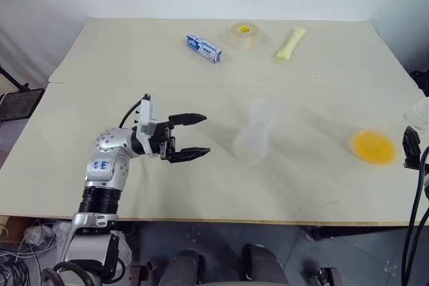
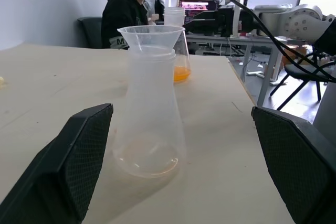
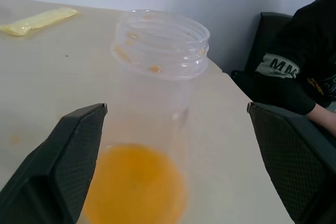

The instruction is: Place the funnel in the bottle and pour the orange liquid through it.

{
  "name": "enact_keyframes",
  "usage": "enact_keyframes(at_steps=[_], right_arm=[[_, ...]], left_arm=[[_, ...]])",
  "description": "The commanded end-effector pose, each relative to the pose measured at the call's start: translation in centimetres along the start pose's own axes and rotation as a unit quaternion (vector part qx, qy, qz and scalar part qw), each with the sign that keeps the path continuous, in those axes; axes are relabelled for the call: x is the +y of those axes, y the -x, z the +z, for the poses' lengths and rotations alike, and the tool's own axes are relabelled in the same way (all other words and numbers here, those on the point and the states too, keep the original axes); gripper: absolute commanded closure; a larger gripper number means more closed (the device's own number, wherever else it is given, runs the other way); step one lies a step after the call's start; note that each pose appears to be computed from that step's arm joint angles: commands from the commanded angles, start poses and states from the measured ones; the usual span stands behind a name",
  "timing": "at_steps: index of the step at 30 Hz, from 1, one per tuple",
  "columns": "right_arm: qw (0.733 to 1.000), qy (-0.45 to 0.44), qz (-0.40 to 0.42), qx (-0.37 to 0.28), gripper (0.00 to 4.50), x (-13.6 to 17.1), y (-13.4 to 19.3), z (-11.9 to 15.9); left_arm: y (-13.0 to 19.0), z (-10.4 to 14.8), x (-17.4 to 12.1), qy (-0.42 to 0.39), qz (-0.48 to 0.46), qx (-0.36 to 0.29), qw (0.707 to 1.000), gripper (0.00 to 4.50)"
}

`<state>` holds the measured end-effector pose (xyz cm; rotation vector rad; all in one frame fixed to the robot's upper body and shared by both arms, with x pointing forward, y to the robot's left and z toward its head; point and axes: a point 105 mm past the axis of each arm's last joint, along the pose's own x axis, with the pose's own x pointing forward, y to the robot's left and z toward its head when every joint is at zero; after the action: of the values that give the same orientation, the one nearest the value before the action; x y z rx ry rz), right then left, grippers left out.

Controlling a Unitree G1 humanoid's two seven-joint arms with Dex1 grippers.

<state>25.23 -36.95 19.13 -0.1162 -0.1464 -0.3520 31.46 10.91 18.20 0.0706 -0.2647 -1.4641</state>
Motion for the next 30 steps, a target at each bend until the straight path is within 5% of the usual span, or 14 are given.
enact_keyframes(at_steps=[1, 22, 28, 30], right_arm=[[1.0, 0.004, -0.005, -0.031, 0.0, -0.7, -0.5, 1.4], [0.998, -0.017, 0.037, -0.056, 0.0, -0.1, -5.2, 1.8], [0.996, -0.033, 0.05, -0.062, 1.93, 0.7, -5.1, 2.1], [0.995, -0.035, 0.052, -0.072, 2.06, 0.9, -4.8, 2.5]], left_arm=[[-0.1, 1.1, -0.1, -0.016, -0.005, -0.016, 1.0, 0.01], [0.5, 1.3, -0.8, -0.015, 0.007, -0.01, 1.0, 0.01], [0.5, 1.2, -0.7, -0.015, 0.008, -0.01, 1.0, 0.0], [0.5, 1.1, -0.6, -0.015, 0.007, -0.009, 1.0, 0.0]])
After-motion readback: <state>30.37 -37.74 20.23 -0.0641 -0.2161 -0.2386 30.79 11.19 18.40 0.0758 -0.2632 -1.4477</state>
